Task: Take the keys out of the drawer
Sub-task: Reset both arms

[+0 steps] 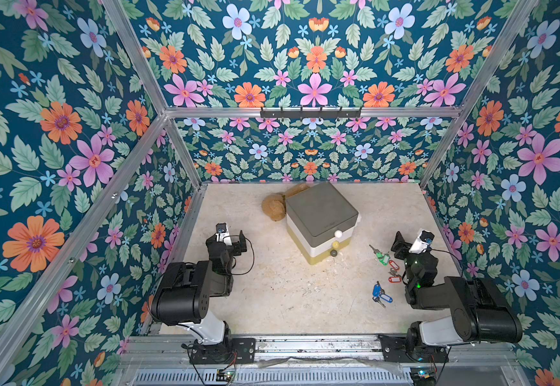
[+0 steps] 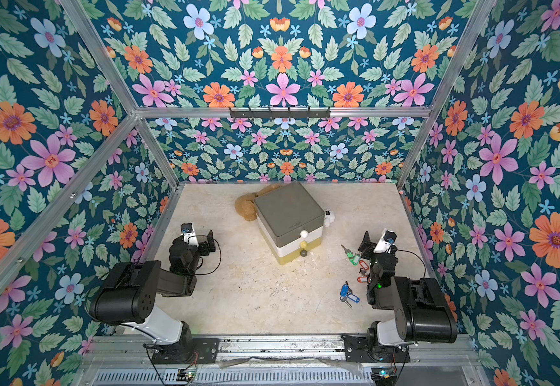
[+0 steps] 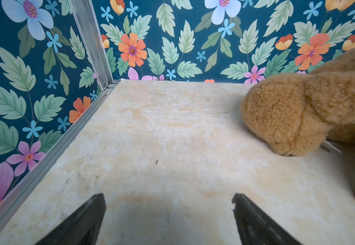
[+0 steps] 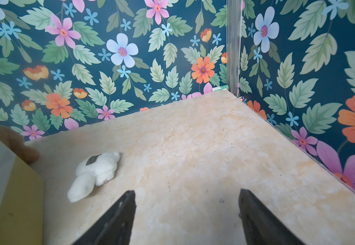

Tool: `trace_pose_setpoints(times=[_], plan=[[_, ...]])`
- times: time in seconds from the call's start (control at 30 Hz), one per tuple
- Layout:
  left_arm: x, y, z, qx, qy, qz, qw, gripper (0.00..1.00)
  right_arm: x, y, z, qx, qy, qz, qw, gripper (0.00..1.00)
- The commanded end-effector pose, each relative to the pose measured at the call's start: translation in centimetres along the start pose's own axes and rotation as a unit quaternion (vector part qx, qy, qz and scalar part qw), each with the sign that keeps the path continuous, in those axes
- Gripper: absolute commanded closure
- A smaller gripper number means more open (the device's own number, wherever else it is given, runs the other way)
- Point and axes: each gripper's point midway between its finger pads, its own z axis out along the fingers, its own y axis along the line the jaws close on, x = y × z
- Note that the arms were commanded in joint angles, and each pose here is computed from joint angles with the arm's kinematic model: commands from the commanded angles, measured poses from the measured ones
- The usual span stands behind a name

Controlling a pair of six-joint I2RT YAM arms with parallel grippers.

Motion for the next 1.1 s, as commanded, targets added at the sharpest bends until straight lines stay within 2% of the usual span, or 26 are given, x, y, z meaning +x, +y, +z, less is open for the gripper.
trace_pose_setpoints(times=[0.0,0.17,0.23,1.07], plan=[[-0.61,-0.10,0.07,0.006,-0.011,-0.006,1.000,0.01,-0.64,0.22,0.13,-0.005,-0.011,-0.002,1.000,0.10],[-0.62,-0.06,0.08,0.005,-0.010,-0.005,1.000,0.01,-0.66,0.18,0.13,-0.004,-0.012,-0.003,1.000,0.06],[-0.57,-0.06,0.08,0.004,-0.009,-0.004,1.000,0.01,-0.65,0.21,0.13,-0.004,-0.012,-0.003,1.000,0.01],[-0.65,-0.05,0.08,0.004,-0.011,-0.004,1.000,0.01,-0.65,0.14,0.08,-0.003,-0.012,-0.004,1.000,0.01]])
